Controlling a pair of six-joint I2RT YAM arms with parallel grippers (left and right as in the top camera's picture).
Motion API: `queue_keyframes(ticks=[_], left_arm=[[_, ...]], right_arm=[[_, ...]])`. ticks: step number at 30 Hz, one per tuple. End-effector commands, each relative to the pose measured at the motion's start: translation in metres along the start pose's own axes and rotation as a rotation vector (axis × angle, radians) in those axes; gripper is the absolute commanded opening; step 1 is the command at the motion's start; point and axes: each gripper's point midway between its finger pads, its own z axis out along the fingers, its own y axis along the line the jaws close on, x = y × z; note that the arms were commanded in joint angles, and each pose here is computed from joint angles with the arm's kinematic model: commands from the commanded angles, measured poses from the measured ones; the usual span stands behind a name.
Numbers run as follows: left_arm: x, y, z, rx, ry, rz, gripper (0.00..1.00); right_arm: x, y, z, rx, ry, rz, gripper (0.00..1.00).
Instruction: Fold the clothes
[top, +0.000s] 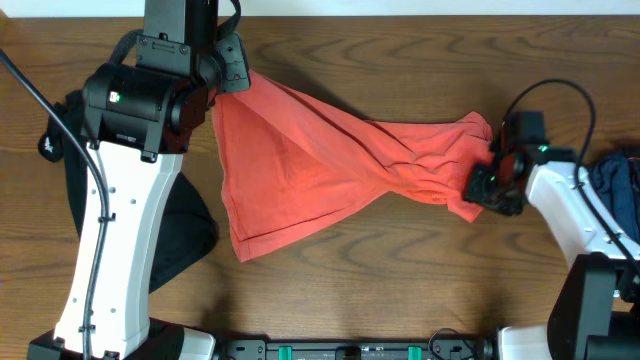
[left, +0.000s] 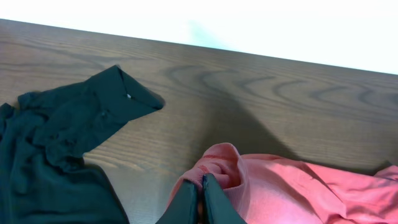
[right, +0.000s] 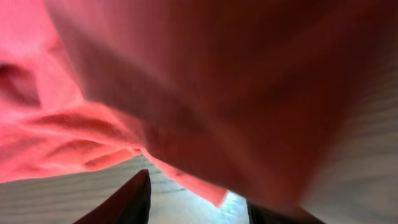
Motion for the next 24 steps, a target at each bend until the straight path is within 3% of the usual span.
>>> queue_keyframes(ticks=[1, 7, 11, 13, 15, 16, 21, 24], left_arm=[[-0.009, 0.005, -0.012, -0.014, -0.040, 0.000, 0.06], [-0.005, 0.006, -0.011, -0.019, -0.022, 0.005, 0.06], [-0.002, 0.007, -0.010, -0.024, -0.011, 0.007, 0.06], [-0.001, 0.007, -0.010, -0.024, -0.010, 0.008, 0.06], [-0.001, 0.007, -0.010, -0.025, -0.007, 0.008, 0.06], [-0.001, 0.007, -0.010, -0.025, -0.007, 0.008, 0.06], [0.001, 0.008, -0.010, -0.029, 0.001, 0.010, 0.06], [0.002, 0.016, -0.010, -0.062, 0.002, 0.008, 0.06]], right_arm=[[0.014, 0.002, 0.015, -0.021, 0.011, -0.008, 0.49], [0.009, 0.003, 0.030, -0.047, -0.064, -0.059, 0.50], [0.008, 0.007, 0.033, -0.064, -0.077, -0.067, 0.43], [0.011, 0.010, 0.035, -0.066, -0.074, -0.081, 0.31], [0.013, 0.014, 0.036, -0.069, -0.076, -0.097, 0.09], [0.012, 0.017, 0.037, -0.072, -0.082, -0.108, 0.03], [-0.001, 0.031, 0.026, -0.110, -0.128, -0.124, 0.01], [-0.024, 0.045, -0.013, -0.153, -0.189, -0.123, 0.01]])
